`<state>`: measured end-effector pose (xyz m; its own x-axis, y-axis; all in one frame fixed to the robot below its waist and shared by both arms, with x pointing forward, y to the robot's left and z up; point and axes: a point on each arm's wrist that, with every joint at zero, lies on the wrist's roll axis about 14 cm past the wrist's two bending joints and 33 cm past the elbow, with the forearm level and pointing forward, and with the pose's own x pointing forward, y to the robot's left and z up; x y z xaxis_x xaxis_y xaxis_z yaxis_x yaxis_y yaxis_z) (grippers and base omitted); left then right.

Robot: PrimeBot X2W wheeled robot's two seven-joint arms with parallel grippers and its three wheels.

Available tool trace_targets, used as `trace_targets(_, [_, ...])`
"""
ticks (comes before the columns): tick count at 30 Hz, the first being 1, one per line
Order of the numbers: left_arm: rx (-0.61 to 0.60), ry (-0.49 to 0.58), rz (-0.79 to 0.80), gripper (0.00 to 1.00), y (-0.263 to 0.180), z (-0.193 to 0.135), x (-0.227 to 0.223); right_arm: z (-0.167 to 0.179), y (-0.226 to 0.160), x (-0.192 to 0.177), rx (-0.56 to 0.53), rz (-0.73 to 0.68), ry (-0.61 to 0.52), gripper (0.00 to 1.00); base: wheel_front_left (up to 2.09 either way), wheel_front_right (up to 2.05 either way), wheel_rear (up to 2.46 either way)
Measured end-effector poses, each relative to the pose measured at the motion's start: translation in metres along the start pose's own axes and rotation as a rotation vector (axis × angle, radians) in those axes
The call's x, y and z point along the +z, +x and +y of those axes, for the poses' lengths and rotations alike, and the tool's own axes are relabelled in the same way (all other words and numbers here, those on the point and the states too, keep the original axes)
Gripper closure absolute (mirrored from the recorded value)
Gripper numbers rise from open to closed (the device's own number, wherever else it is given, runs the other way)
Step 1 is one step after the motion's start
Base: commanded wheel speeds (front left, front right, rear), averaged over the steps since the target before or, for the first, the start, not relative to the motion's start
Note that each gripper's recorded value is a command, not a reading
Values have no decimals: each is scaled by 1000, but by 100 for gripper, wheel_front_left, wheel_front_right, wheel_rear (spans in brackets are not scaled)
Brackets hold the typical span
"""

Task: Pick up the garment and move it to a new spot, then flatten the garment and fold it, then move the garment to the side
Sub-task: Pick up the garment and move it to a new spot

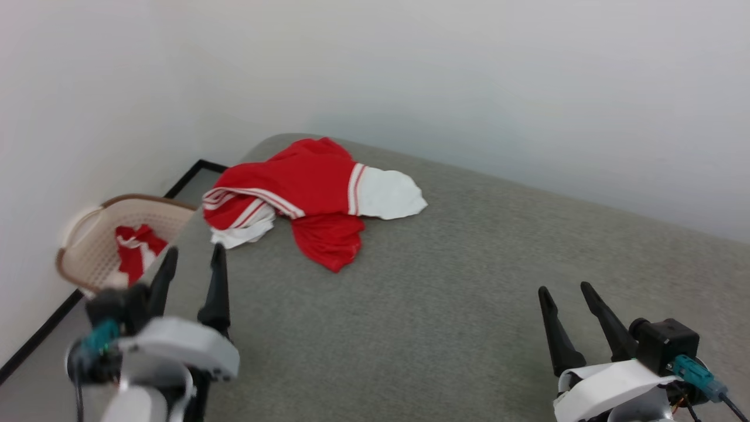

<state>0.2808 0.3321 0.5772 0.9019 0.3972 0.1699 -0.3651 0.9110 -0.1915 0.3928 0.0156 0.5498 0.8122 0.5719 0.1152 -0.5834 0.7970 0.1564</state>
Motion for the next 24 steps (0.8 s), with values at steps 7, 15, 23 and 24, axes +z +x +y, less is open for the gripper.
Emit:
trace_targets(7, [-82,53,85,0,33,2,26,11,17,-1,59,16,-18,0,0,0,0])
trace_targets(15, [-128,154,193,0,101,0,59,-7,45,11,71,-19,-49,0,0,0,0])
trace_targets(23, [-156,260,500,0,167,-21,7,-63,59,-4,-24,-17,-33,0,0,0,0])
trace_targets(24, [-154,272,537,0,175,-23,-3,-71,59,-8,-38,-11,-29,0,0,0,0])
